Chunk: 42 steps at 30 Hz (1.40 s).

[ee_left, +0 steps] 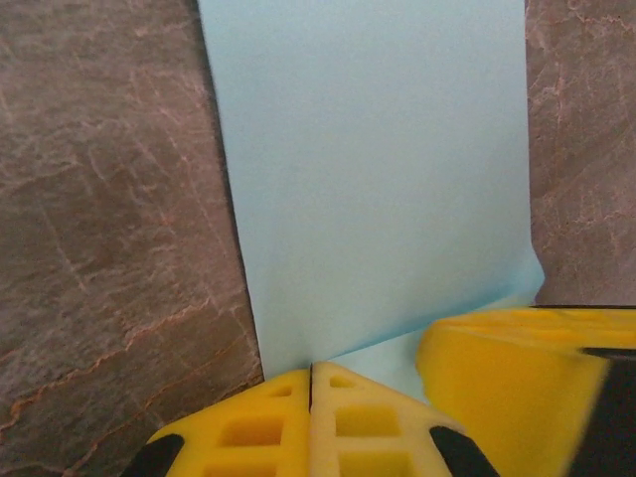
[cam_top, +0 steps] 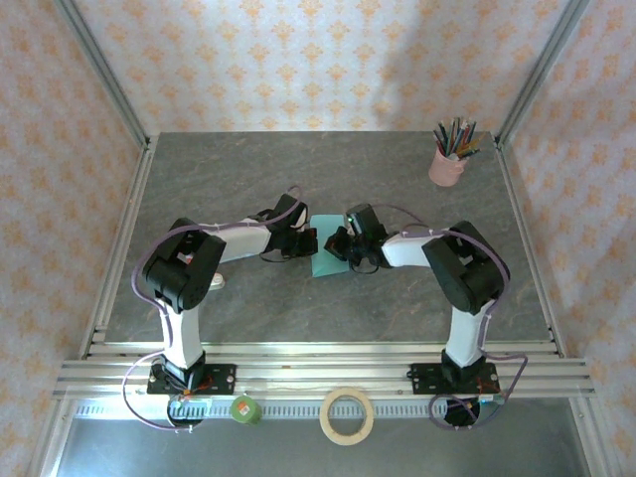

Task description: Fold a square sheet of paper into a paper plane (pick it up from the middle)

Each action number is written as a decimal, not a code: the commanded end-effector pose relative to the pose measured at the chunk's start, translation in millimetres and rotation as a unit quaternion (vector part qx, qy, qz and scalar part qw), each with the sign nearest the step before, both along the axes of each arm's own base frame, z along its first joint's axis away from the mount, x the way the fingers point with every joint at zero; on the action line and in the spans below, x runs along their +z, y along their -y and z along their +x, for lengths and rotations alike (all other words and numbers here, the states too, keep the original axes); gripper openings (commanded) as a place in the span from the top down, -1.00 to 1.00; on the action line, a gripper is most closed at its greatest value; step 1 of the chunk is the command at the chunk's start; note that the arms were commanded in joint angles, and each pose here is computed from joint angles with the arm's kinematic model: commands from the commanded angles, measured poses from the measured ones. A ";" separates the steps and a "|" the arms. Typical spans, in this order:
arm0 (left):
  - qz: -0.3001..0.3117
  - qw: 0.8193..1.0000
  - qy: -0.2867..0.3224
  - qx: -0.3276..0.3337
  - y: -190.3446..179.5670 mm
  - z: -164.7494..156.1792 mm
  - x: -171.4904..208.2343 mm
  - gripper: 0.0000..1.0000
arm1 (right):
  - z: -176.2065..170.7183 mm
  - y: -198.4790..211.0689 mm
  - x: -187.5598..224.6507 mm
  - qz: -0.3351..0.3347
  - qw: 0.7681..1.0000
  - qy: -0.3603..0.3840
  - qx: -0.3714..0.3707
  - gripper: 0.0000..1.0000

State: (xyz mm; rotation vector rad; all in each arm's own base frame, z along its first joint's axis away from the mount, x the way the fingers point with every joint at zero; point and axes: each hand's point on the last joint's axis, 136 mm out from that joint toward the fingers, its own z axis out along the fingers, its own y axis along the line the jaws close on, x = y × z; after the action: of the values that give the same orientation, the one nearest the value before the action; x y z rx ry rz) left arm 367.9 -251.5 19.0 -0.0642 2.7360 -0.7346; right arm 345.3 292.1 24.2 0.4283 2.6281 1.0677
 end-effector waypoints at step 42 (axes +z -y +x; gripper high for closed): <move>-0.072 0.997 -0.035 0.023 29.0 -38.9 14.9 0.85 | -44.3 39.6 -64.6 -0.032 0.984 -0.103 -0.138 1.00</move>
State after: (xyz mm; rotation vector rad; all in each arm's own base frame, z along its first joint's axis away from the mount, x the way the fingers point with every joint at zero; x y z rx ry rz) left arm 320.4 -278.4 33.5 -0.1669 2.7463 -0.9629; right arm 342.6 284.5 20.4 0.7802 2.4675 1.1534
